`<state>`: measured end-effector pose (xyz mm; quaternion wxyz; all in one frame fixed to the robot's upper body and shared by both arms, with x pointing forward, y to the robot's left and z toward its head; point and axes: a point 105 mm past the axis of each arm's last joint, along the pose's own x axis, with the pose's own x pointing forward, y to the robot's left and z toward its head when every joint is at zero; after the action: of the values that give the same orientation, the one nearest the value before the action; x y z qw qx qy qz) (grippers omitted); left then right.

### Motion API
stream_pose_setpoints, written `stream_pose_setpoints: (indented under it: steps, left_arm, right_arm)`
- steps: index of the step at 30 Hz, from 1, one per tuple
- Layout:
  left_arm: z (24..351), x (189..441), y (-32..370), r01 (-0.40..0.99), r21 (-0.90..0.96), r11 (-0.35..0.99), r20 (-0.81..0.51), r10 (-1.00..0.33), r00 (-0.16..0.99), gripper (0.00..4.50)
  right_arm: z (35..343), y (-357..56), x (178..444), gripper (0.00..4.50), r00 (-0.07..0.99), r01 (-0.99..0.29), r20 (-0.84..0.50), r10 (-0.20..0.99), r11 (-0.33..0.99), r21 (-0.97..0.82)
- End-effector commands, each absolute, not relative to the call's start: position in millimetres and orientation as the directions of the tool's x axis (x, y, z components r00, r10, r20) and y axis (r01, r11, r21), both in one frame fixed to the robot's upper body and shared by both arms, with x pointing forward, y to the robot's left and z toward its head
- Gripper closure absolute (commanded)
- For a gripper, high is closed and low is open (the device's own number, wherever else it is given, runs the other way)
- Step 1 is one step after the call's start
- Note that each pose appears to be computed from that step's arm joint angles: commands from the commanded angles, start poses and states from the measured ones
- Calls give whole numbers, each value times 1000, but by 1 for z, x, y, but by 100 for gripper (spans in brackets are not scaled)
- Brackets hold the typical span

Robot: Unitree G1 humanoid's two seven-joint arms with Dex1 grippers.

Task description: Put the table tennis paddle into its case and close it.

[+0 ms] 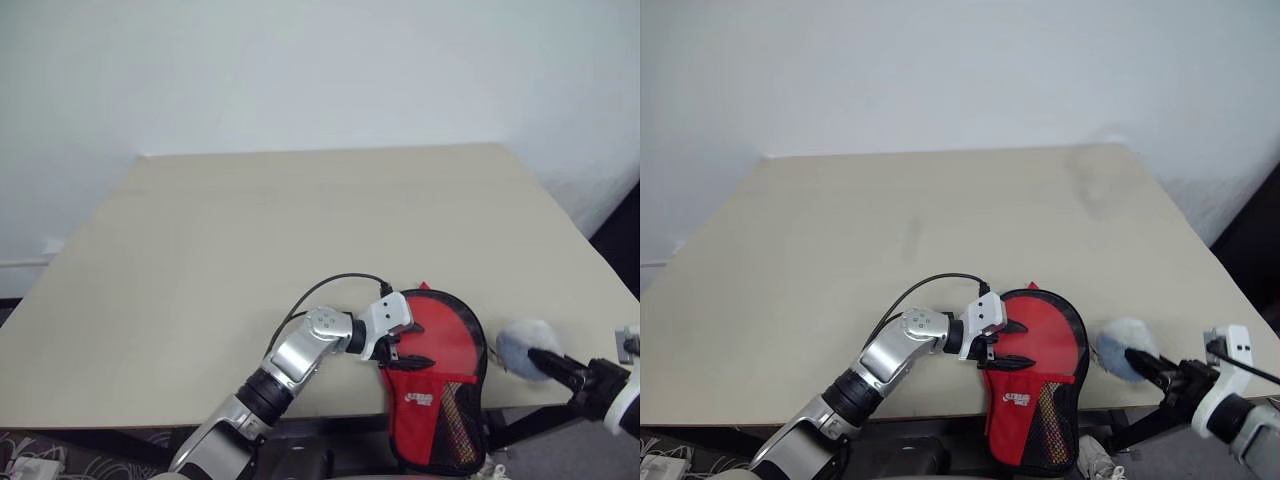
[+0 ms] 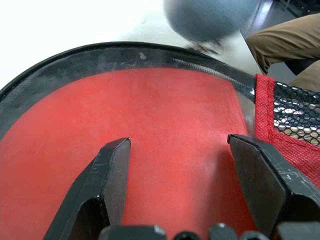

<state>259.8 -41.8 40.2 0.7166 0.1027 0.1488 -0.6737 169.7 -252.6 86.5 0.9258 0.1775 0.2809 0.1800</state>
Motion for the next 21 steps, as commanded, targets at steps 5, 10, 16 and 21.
stream_pose_setpoints:
  steps: [5,10,16,21]
  left_arm:
    - [8,257,-30,986,-125,107,-458,-888,38,118]
    - [8,257,-32,985,-140,106,-452,-891,32,118]
    - [8,255,-37,984,-151,90,-444,-896,14,118]
    - [8,253,-41,986,-153,72,-439,-898,-3,118]
  right_arm:
    - [91,-219,143,420,727,-344,-415,547,813,469]
    - [90,-212,117,420,701,-338,-434,565,800,496]
    - [93,-211,94,420,686,-313,-461,563,800,512]
    - [90,-210,74,420,659,-289,-506,556,809,512]
